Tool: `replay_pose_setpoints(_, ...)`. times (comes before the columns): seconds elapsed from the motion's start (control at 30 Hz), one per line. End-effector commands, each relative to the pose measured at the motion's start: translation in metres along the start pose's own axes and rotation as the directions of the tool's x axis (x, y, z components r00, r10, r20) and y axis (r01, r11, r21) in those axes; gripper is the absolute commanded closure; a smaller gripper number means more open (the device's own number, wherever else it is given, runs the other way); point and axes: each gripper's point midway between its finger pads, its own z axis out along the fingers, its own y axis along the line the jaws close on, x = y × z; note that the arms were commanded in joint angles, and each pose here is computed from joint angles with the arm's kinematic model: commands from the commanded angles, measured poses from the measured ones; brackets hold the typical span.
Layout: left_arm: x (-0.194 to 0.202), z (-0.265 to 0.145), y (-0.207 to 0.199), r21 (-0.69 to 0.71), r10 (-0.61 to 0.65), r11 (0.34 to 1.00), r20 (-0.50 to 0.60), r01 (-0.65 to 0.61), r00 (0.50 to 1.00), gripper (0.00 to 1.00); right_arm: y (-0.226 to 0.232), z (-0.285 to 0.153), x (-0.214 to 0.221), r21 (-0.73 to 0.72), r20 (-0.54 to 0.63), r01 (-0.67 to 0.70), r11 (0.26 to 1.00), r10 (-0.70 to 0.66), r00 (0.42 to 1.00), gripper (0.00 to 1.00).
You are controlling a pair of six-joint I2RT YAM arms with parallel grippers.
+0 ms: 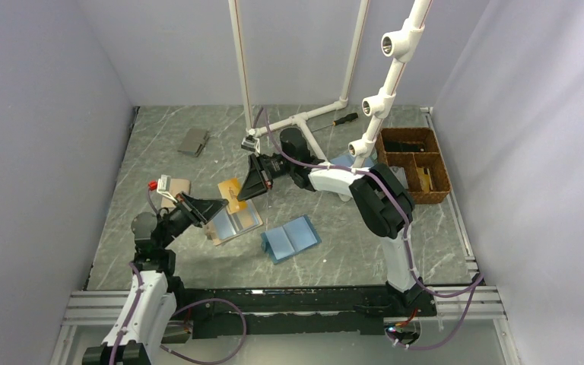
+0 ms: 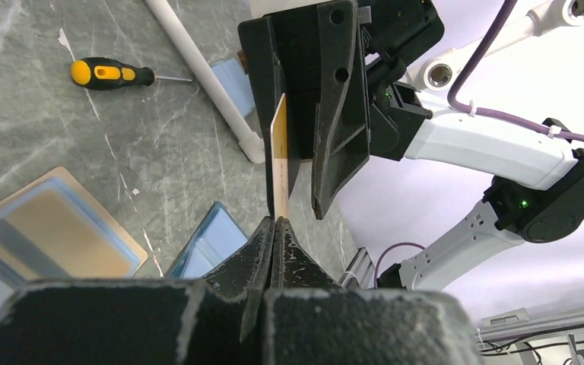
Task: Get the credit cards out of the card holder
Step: Place the credit card in the storage box.
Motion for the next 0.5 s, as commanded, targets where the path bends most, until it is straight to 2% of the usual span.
replay_pose_setpoints(0.0,0.002,-0.001,-0.006,0.041,0.021,0.999,-0.007,-0.02,1.0,1.0,0.019,0.001,-0.004,-0.038,0.004,0.071,0.997,-0.071,0.997,0.74)
replay_pose_setpoints(0.13,0.003,-0.001,-0.004,0.028,0.011,1.0,-0.012,-0.01,1.0,1.0,0.017,0.002,-0.004,-0.029,-0.002,0.077,0.997,-0.077,0.997,0.98)
replay_pose_setpoints(0.17,0.003,0.0,-0.002,0.013,0.004,1.0,-0.017,-0.003,1.0,0.99,0.016,0.002,-0.003,-0.023,-0.012,0.081,0.996,-0.081,0.997,1.0)
replay_pose_setpoints(0.2,0.003,0.0,-0.001,0.0,0.001,1.0,-0.023,-0.001,1.0,0.93,0.013,0.003,-0.002,-0.011,-0.026,0.084,0.996,-0.084,0.996,1.0)
replay_pose_setpoints(0.3,0.003,-0.001,0.007,-0.067,-0.022,0.998,-0.032,0.02,0.999,0.64,-0.006,0.004,0.0,0.116,-0.09,0.165,0.979,-0.155,0.984,1.0)
replay_pose_setpoints(0.4,0.002,-0.006,0.013,-0.135,-0.021,0.991,-0.021,0.018,1.0,0.44,-0.023,0.004,0.001,0.271,-0.184,0.327,0.905,-0.285,0.941,1.0)
replay_pose_setpoints(0.47,0.001,-0.01,0.013,-0.167,-0.007,0.986,-0.011,0.005,1.0,0.34,-0.025,0.002,0.0,0.316,-0.219,0.383,0.868,-0.326,0.92,1.0)
